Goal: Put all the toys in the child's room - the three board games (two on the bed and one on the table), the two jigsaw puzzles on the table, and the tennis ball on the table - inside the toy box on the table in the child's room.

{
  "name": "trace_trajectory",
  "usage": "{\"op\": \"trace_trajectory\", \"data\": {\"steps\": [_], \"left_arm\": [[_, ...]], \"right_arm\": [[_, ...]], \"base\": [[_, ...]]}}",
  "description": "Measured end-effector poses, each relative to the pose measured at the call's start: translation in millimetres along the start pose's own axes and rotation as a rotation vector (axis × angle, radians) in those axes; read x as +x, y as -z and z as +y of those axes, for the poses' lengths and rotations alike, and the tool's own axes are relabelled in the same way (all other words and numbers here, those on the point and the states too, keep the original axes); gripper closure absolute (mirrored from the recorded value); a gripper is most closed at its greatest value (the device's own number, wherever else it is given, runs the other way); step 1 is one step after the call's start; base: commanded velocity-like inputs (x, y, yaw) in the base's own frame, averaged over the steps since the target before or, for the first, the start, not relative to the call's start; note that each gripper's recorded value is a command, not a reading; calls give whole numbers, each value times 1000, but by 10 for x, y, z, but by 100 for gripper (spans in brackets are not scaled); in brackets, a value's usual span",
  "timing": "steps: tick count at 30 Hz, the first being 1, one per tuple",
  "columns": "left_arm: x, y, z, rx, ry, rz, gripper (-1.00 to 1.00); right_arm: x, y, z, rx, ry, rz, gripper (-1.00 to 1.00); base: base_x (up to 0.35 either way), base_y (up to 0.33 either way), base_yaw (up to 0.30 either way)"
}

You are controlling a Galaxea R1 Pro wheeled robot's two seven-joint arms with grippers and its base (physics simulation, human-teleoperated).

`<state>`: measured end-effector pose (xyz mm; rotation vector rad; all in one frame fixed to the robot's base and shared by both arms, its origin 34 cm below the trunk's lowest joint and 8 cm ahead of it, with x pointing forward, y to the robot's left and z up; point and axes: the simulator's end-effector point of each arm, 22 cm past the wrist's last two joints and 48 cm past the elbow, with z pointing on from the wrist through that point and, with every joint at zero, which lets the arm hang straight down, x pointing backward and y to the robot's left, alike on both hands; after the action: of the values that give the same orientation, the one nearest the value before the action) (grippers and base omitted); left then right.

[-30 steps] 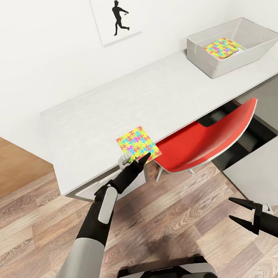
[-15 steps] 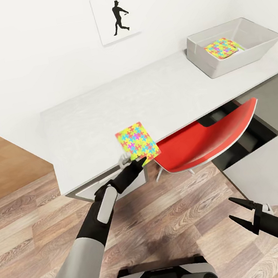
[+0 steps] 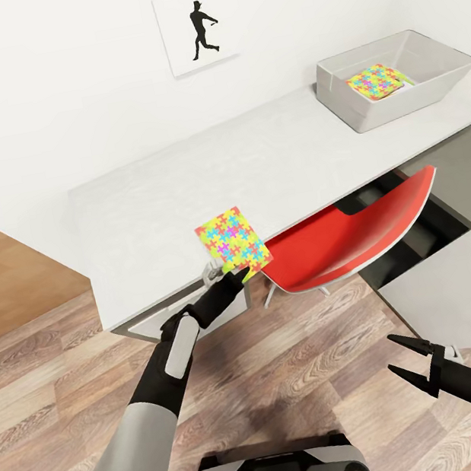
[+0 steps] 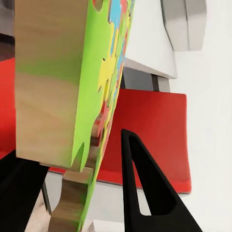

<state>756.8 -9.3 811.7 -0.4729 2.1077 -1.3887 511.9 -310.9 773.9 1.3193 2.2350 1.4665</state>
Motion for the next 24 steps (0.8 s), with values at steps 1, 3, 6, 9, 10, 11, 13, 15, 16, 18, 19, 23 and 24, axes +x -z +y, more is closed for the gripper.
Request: {"op": "trace_trajectory", "data": {"steps": [1,3,6,9,10,11,13,15,16,18,19,23,24], "left_arm": [[1,0,1,0,-2,0,100],[27,0,-5,1,2,13,100],[43,2,-15,4,6,23,100],[23,3,-96,22,3,30,100],[3,4,-155,34,-2,33,100],[-14,6,-229,48,-7,41,100],[-7,34,-443,88,-6,91,100],[19,78,-557,109,-2,136,100],[26,100,-590,115,-3,152,100],[29,188,-664,134,-6,199,100],[8,267,-689,143,-13,225,100],[-62,499,-710,157,-36,290,100],[-74,552,-709,157,-40,306,100]], "right_arm": [[0,0,0,0,0,0,-100],[0,0,1,0,0,0,-100],[0,0,1,0,0,0,-100],[0,1,1,0,0,0,-100],[-3,3,2,0,1,0,-100],[-9,7,2,0,1,-2,-100],[-63,40,22,-5,3,-18,-100],[-94,60,31,-7,4,-27,-100],[-104,66,31,-6,5,-29,-100],[-129,90,17,6,15,-31,-100],[-144,108,1,19,24,-30,-100],[-173,146,-41,49,47,-28,-100],[-177,152,-42,52,51,-28,-100]], "base": [[0,0,0],[0,0,0],[0,0,0],[0,0,0],[0,0,0],[0,0,0],[0,0,0],[0,0,0],[0,0,0],[0,0,0],[0,0,0],[0,0,0],[0,0,0]]}}
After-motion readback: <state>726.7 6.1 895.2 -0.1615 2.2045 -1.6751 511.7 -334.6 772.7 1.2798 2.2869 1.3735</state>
